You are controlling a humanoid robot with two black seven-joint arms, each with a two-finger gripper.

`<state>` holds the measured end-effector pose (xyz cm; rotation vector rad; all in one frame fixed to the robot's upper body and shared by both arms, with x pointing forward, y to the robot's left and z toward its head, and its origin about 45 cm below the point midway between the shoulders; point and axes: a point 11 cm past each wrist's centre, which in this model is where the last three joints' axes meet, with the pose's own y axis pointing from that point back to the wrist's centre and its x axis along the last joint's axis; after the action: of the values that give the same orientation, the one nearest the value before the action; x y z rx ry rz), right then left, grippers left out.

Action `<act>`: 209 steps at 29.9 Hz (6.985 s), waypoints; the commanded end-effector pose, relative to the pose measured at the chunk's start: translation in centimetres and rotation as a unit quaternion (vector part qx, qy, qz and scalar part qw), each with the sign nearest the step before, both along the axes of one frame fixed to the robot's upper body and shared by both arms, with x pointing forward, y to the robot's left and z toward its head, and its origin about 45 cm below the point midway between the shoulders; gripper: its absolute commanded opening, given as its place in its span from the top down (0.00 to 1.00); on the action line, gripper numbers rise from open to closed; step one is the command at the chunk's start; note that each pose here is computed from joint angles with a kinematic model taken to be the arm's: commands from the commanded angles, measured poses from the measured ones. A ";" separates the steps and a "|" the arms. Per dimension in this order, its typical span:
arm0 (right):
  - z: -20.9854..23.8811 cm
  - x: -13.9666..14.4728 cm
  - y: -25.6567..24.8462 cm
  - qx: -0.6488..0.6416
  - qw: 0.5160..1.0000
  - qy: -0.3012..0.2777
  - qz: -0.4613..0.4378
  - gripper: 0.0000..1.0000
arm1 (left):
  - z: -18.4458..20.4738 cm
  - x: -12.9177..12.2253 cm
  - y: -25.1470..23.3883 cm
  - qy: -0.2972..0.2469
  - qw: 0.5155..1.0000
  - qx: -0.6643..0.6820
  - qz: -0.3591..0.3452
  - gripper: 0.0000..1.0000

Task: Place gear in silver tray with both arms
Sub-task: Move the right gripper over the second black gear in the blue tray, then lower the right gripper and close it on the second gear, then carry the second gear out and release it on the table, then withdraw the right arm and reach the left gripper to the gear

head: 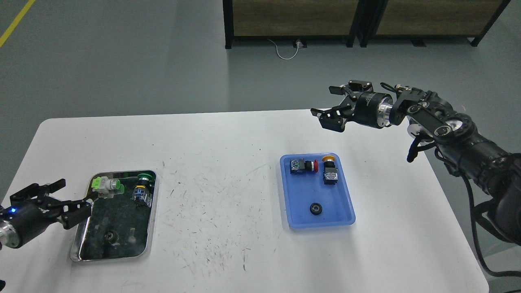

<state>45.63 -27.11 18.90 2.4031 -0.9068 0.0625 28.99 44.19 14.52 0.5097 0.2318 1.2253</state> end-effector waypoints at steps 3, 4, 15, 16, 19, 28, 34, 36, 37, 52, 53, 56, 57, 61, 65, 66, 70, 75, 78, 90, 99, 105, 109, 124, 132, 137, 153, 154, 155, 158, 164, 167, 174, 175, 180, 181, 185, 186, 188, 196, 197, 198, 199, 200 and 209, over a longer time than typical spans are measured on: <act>-2.0 -3.6 1.4 -0.021 0.996 0.039 0.073 0.13 | 5.6 3.6 2.3 -0.034 0.999 0.010 0.026 0.03; -2.5 -4.3 1.5 -0.026 0.995 0.045 0.083 0.13 | 6.6 4.2 2.7 -0.034 0.999 0.009 0.035 0.03; -9.3 -11.0 1.0 -0.068 0.980 0.129 0.136 0.12 | 13.2 7.2 4.5 -0.082 0.995 0.020 0.059 0.03; -9.8 -11.4 1.1 -0.069 0.979 0.134 0.140 0.12 | 13.3 7.3 4.4 -0.082 0.995 0.023 0.055 0.03; -10.7 -12.3 1.3 -0.077 0.975 0.144 0.150 0.12 | 13.7 7.5 4.4 -0.083 0.995 0.030 0.052 0.03; -12.1 -13.1 0.3 -0.099 0.971 0.159 0.148 0.12 | 14.3 7.7 4.5 -0.089 0.994 0.032 0.052 0.03; -12.6 -12.7 -0.2 -0.106 0.972 0.160 0.137 0.13 | 14.4 7.7 4.5 -0.090 0.994 0.033 0.052 0.03; -12.8 -12.7 0.2 -0.105 0.972 0.160 0.137 0.16 | 14.4 7.6 4.6 -0.089 0.994 0.034 0.053 0.03; -12.9 -12.7 0.5 -0.103 0.972 0.160 0.139 0.17 | 14.5 7.6 4.7 -0.089 0.994 0.035 0.054 0.03; -12.8 -12.4 -0.3 -0.113 0.972 0.160 0.131 0.39 | 14.9 7.4 5.3 -0.091 0.993 0.041 0.058 0.02; -12.9 -12.5 -0.5 -0.116 0.972 0.161 0.130 0.39 | 14.9 7.4 5.3 -0.091 0.993 0.041 0.058 0.03; -12.8 -12.4 -0.4 -0.115 0.972 0.159 0.131 0.41 | 14.9 7.4 5.3 -0.091 0.993 0.041 0.058 0.03; -12.8 -12.4 -0.4 -0.115 0.972 0.159 0.131 0.42 | 14.9 7.4 5.3 -0.091 0.993 0.041 0.058 0.03; -12.9 -12.5 -0.1 -0.114 0.971 0.160 0.134 0.46 | 15.0 7.3 5.3 -0.090 0.993 0.042 0.059 0.03; -13.0 -12.6 0.0 -0.118 0.970 0.160 0.140 0.52 | 14.9 7.3 5.4 -0.089 0.993 0.044 0.060 0.03; -13.0 -12.6 0.0 -0.121 0.969 0.160 0.142 0.53 | 14.9 7.3 5.4 -0.089 0.993 0.044 0.060 0.03; -13.1 -12.7 0.2 -0.121 0.969 0.160 0.145 0.60 | 15.0 7.3 5.5 -0.089 0.993 0.044 0.060 0.03; -13.1 -12.7 0.0 -0.124 0.969 0.161 0.143 0.65 | 15.0 7.3 5.5 -0.089 0.993 0.044 0.060 0.03; -13.1 -12.7 -0.2 -0.125 0.969 0.161 0.142 0.68 | 15.0 7.3 5.5 -0.088 0.993 0.044 0.060 0.03; -11.3 -12.2 1.6 -0.095 0.972 0.142 0.161 0.72 | 15.5 7.5 5.5 -0.094 0.993 0.044 0.060 0.03; -9.7 -11.3 6.7 -0.070 0.968 0.121 0.207 0.71 | 15.4 7.7 5.1 -0.096 0.993 0.042 0.058 0.03; -11.0 -12.9 11.1 -0.071 0.954 0.132 0.261 0.69 | 15.6 7.9 5.1 -0.099 0.993 0.042 0.058 0.03; -11.7 -13.8 12.9 -0.074 0.947 0.137 0.282 0.69 | 15.7 7.8 5.2 -0.097 0.993 0.044 0.059 0.03; -12.3 -15.2 18.6 -0.076 0.929 0.130 0.337 0.68 | 15.6 7.6 5.5 -0.091 0.993 0.047 0.061 0.03; -12.3 -13.7 18.2 -0.088 0.936 0.120 0.319 0.61 | 16.0 7.3 6.0 -0.093 0.992 0.053 0.065 0.03; -12.0 -12.3 17.4 -0.092 0.943 0.110 0.299 0.47 | 16.1 7.3 6.1 -0.093 0.992 0.054 0.066 0.03; -11.3 -10.5 16.7 -0.088 0.954 0.098 0.271 0.16 | 16.2 7.3 4.7 -0.096 0.994 0.036 0.034 0.02; -11.2 -10.2 16.3 -0.090 0.956 0.097 0.262 0.15 | 16.0 7.3 4.1 -0.093 0.995 0.030 0.022 0.02; -11.2 -9.4 14.8 -0.096 0.960 0.096 0.244 0.14 | 15.9 7.3 3.5 -0.091 0.996 0.024 0.011 0.02; -9.7 -6.9 11.5 -0.085 0.975 0.081 0.186 0.12 | 14.6 7.5 1.3 -0.079 0.997 0.009 -0.021 0.02; -4.8 -1.7 5.2 -0.062 0.995 0.029 0.075 0.11 | 9.4 7.5 -6.1 -0.041 0.991 0.006 -0.126 0.02; -1.8 0.5 1.6 -0.058 0.998 -0.002 0.021 0.11 | 7.0 7.1 -9.4 -0.023 0.987 -0.015 -0.157 0.02; 2.9 3.3 -3.1 -0.042 0.996 -0.050 -0.057 0.10 | 2.6 6.4 -18.0 -0.004 0.973 -0.067 -0.220 0.02; 3.4 3.5 -3.3 -0.041 0.996 -0.054 -0.062 0.10 | 2.0 6.2 -19.0 -0.002 0.972 -0.069 -0.225 0.02; 4.9 4.2 -4.1 -0.037 0.994 -0.068 -0.076 0.10 | -1.2 4.2 -23.2 0.020 0.963 -0.092 -0.253 0.02; 5.2 4.3 -4.2 -0.037 0.994 -0.071 -0.078 0.10 | -1.8 3.7 -24.0 0.024 0.961 -0.094 -0.260 0.02; 5.4 4.4 -4.7 -0.041 0.993 -0.073 -0.084 0.10 | -3.4 2.5 -26.0 0.029 0.957 -0.093 -0.273 0.02; 5.4 4.4 -4.7 -0.041 0.993 -0.073 -0.085 0.10 | -3.8 2.1 -26.8 0.031 0.955 -0.096 -0.278 0.02; 5.4 4.4 -4.8 -0.043 0.993 -0.072 -0.086 0.10 | -4.9 1.4 -28.4 0.031 0.953 -0.092 -0.288 0.02; 5.7 4.5 -5.4 -0.047 0.992 -0.076 -0.093 0.10 | -7.4 -0.3 -33.2 0.027 0.948 -0.099 -0.302 0.02; 5.6 4.5 -5.3 -0.048 0.992 -0.075 -0.093 0.10 | -7.7 -0.4 -33.5 0.026 0.947 -0.096 -0.305 0.02; 5.6 4.5 -5.4 -0.048 0.992 -0.075 -0.094 0.10 | -8.0 -0.5 -33.8 0.024 0.947 -0.092 -0.307 0.02; 5.6 4.5 -5.4 -0.048 0.992 -0.075 -0.094 0.10 | -8.4 -0.6 -34.1 0.025 0.947 -0.088 -0.309 0.02; 5.6 4.5 -5.5 -0.048 0.991 -0.075 -0.095 0.10 | -8.8 -0.9 -34.4 0.026 0.947 -0.085 -0.310 0.02; 5.7 4.5 -5.9 -0.049 0.991 -0.076 -0.098 0.09 | -11.6 -2.5 -34.6 0.036 0.948 -0.049 -0.312 0.02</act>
<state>50.16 -32.88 24.66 2.2315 -1.1771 0.2147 27.06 9.66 3.71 0.4696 0.1811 0.5767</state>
